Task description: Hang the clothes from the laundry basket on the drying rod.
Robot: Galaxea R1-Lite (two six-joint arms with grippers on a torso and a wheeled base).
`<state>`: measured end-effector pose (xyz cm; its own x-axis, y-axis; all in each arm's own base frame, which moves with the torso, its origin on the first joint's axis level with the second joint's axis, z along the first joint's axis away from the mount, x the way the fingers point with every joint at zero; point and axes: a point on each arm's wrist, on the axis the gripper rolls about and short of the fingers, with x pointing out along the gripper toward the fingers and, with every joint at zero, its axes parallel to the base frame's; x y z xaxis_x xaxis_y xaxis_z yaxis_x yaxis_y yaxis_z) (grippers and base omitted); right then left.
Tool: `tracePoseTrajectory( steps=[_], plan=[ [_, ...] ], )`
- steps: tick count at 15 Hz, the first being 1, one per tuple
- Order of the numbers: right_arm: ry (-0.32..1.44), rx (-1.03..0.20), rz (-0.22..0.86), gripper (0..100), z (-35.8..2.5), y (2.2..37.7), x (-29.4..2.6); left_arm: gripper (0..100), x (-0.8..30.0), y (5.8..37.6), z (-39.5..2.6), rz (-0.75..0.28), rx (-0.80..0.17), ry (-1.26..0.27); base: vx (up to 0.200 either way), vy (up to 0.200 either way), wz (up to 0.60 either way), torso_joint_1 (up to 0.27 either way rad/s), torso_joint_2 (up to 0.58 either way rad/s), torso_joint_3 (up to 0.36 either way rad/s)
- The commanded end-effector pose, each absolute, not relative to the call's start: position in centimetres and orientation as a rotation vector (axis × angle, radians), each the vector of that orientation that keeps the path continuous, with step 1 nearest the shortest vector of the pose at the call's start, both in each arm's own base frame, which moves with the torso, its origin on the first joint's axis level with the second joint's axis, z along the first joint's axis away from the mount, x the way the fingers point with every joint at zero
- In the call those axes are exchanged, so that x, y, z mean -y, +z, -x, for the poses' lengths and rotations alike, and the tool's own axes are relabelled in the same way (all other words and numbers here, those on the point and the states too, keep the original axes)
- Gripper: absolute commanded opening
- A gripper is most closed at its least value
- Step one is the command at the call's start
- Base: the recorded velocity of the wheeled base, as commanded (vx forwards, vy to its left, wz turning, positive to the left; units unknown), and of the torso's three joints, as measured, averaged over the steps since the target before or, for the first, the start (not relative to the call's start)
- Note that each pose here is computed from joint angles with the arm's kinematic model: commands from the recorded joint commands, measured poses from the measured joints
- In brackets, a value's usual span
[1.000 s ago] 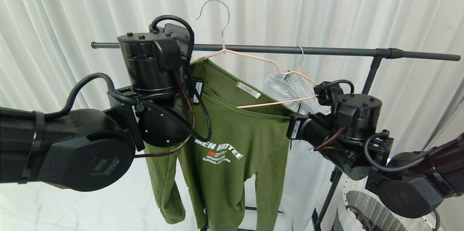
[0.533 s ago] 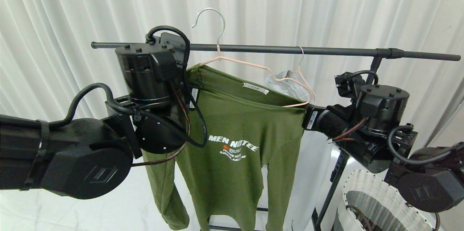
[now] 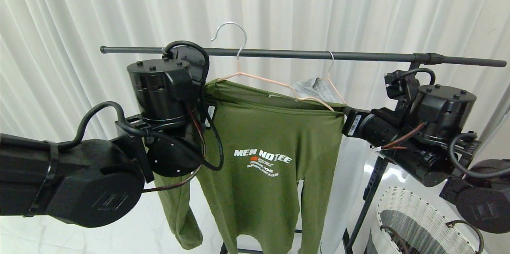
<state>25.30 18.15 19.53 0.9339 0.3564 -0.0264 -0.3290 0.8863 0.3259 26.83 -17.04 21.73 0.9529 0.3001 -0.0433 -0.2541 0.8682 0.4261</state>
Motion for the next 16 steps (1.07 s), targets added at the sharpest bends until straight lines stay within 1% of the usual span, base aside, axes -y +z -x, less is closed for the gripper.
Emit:
tracePoseTrajectory(
  steps=[1, 4, 7, 10, 13, 14, 16],
  plan=[
    [0.381, -0.073, -0.329, 0, -24.6, 20.2, -17.7, 0, 16.7, 21.0, -27.0, -0.452, -0.118, 0.301, 0.0, 0.0, 0.0, 0.0, 0.0, 0.0],
    [0.451, -0.066, -0.333, 0, -23.9, 20.8, -17.4, 0, 16.8, 20.0, -27.7, -0.476, -0.101, 0.315, 0.0, 0.0, 0.0, 0.0, 0.0, 0.0],
    [0.534, -0.049, -0.326, 0, -23.3, 21.8, -17.2, 0, 17.3, 19.1, -28.3, -0.471, -0.092, 0.312, 0.0, 0.0, 0.0, 0.0, 0.0, 0.0],
    [0.581, -0.046, -0.316, 0, -22.4, 22.5, -16.7, 0, 17.4, 19.0, -28.3, -0.464, -0.09, 0.313, 0.0, 0.0, 0.0, 0.0, 0.0, 0.0],
    [0.655, -0.1, -0.298, 0, -20.8, 22.6, -16.3, 0, 17.6, 18.9, -28.3, -0.458, -0.089, 0.308, 0.0, 0.0, 0.0, 0.0, 0.0, 0.0],
    [0.672, -0.11, -0.293, 100, -20.2, 22.8, -16.0, 0, 17.6, 18.9, -28.3, -0.456, -0.089, 0.307, 0.0, 0.0, 0.0, 0.0, 0.0, 0.0],
    [0.673, -0.099, -0.267, 100, -19.8, 22.8, -15.7, 0, 18.3, 18.9, -27.9, -0.426, -0.075, 0.281, 0.0, 0.0, 0.0, 0.0, 0.0, 0.0]
  ],
)
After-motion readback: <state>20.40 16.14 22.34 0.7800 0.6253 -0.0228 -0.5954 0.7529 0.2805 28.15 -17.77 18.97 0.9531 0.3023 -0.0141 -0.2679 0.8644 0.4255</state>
